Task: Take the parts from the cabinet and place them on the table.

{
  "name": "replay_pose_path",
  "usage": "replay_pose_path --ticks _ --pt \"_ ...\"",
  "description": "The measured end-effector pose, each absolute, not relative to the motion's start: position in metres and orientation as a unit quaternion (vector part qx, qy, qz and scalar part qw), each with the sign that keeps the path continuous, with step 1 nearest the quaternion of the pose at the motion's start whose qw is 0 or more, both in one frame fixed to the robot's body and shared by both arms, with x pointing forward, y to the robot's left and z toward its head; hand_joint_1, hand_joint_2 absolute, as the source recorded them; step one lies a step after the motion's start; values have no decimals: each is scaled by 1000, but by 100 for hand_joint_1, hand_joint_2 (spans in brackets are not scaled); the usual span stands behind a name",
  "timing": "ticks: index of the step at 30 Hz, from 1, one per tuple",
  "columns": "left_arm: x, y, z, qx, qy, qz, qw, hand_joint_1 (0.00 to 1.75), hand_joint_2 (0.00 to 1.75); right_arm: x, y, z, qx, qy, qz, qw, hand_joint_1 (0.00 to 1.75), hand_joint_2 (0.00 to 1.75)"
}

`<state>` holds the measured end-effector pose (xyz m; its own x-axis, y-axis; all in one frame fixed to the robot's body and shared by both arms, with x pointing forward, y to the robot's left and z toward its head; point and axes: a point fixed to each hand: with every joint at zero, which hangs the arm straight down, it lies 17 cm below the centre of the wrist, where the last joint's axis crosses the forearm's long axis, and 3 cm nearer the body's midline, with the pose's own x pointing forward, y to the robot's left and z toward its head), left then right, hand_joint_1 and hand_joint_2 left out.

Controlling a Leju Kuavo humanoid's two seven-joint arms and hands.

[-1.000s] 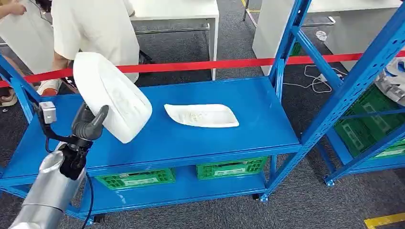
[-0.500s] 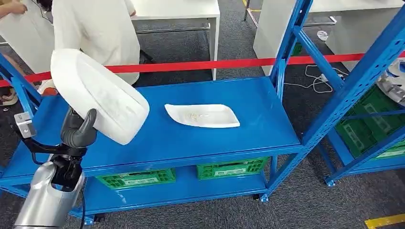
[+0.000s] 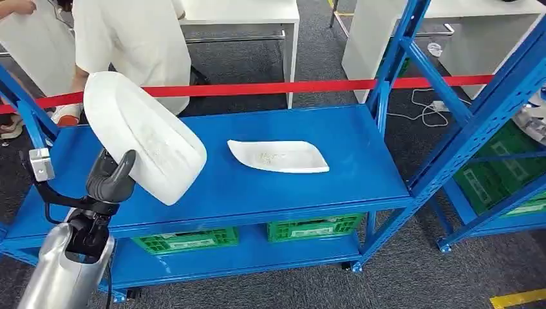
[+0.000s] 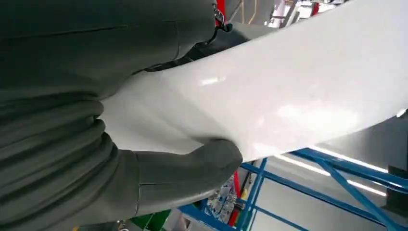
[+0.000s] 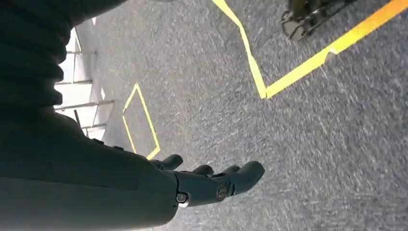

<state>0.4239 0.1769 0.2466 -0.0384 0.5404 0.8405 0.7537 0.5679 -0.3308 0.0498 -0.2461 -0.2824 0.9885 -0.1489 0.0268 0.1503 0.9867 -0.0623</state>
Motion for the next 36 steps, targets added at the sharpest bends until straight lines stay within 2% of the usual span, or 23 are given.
replay_pose_path --ticks 13,20,36 --pt "407 185 237 -442 -723 -107 520 175 175 50 -243 -282 -32 -10 -87 996 0 175" --pt "393 209 240 -502 -704 -42 500 175 175 47 -241 -282 -27 -12 -71 997 0 175" --pt "410 224 214 -493 -681 43 540 175 175 54 -246 -282 -31 -33 -74 996 0 175"
